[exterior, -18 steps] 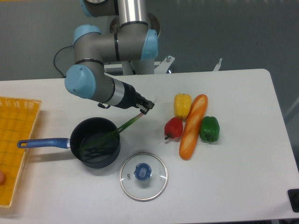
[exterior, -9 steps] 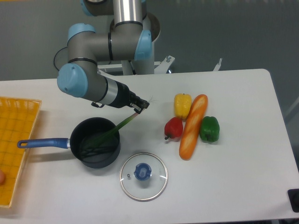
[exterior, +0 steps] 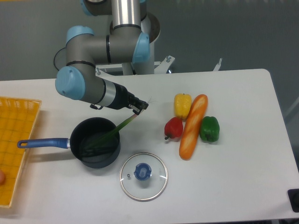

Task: Place the green onion in the pot
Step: 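Lower the gripper to push the green onion deeper into the saucepan, then open the gripper to release the green onion into the saucepan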

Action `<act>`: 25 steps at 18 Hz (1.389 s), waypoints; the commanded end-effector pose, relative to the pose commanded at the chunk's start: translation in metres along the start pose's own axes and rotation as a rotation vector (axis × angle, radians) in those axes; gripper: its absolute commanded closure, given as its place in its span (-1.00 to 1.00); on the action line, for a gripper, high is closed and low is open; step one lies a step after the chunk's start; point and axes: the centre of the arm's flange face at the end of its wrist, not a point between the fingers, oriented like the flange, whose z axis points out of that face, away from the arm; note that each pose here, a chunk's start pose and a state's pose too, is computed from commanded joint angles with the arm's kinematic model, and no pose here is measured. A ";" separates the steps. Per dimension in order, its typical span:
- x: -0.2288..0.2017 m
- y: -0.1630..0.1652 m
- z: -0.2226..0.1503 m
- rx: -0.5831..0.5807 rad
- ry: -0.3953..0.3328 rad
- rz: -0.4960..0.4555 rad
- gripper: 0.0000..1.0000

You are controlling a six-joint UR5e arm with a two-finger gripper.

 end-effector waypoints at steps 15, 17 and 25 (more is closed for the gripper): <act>0.000 -0.004 0.003 -0.004 0.004 0.003 0.04; 0.000 -0.003 0.002 -0.003 0.003 0.003 0.00; -0.013 -0.002 -0.004 0.028 0.003 -0.017 -0.95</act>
